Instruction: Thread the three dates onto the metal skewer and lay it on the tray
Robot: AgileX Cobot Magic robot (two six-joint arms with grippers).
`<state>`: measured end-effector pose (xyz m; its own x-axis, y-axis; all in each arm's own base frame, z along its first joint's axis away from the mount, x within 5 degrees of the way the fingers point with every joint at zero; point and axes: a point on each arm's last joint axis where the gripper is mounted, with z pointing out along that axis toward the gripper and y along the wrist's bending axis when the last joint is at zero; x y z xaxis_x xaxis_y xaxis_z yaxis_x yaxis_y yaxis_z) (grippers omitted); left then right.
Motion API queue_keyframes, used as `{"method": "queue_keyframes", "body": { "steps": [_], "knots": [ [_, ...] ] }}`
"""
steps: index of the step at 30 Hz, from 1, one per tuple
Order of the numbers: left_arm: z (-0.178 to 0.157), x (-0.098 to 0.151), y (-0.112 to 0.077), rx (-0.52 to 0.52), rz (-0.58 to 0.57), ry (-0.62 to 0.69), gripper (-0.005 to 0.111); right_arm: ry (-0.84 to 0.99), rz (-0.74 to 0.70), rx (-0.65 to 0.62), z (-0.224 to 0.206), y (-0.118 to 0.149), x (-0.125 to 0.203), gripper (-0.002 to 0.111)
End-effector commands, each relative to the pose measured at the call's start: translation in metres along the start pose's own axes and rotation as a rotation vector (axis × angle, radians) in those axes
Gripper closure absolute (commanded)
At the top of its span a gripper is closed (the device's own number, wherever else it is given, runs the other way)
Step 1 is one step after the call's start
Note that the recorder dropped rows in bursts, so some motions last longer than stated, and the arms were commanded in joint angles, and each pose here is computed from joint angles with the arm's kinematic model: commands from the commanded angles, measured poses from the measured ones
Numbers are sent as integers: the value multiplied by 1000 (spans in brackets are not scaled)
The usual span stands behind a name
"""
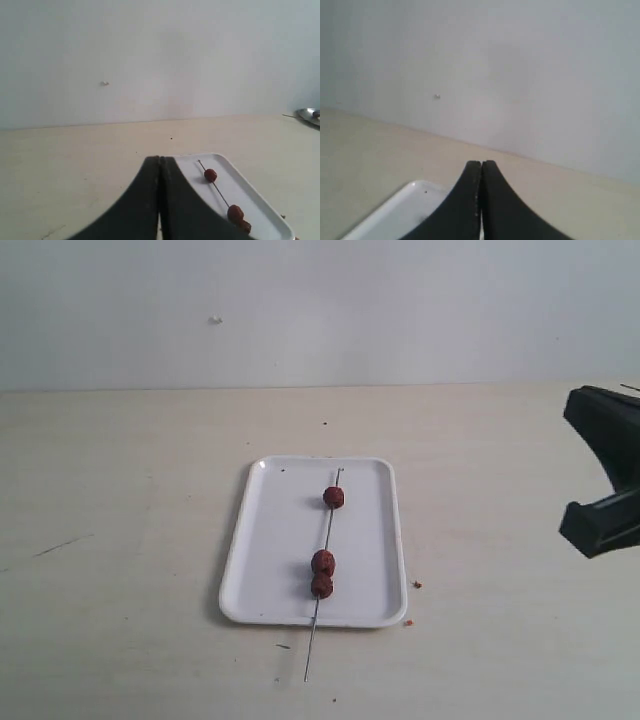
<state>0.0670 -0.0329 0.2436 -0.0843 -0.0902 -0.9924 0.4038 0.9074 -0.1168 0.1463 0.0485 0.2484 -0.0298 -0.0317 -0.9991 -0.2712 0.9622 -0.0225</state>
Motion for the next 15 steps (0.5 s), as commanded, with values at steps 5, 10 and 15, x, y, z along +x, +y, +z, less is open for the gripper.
{"method": "queue_keyframes", "body": {
  "steps": [5,10,15],
  "knots": [
    [-4,25,1,6,-39,22,107,-161,86,10,-27,-4,-15,108],
    [-4,25,1,6,-37,21,107,-170,87,10,-28,-4,-17,108],
    [-4,25,1,6,-37,21,107,-40,82,100,-38,-17,-6,108]
  ]
}}
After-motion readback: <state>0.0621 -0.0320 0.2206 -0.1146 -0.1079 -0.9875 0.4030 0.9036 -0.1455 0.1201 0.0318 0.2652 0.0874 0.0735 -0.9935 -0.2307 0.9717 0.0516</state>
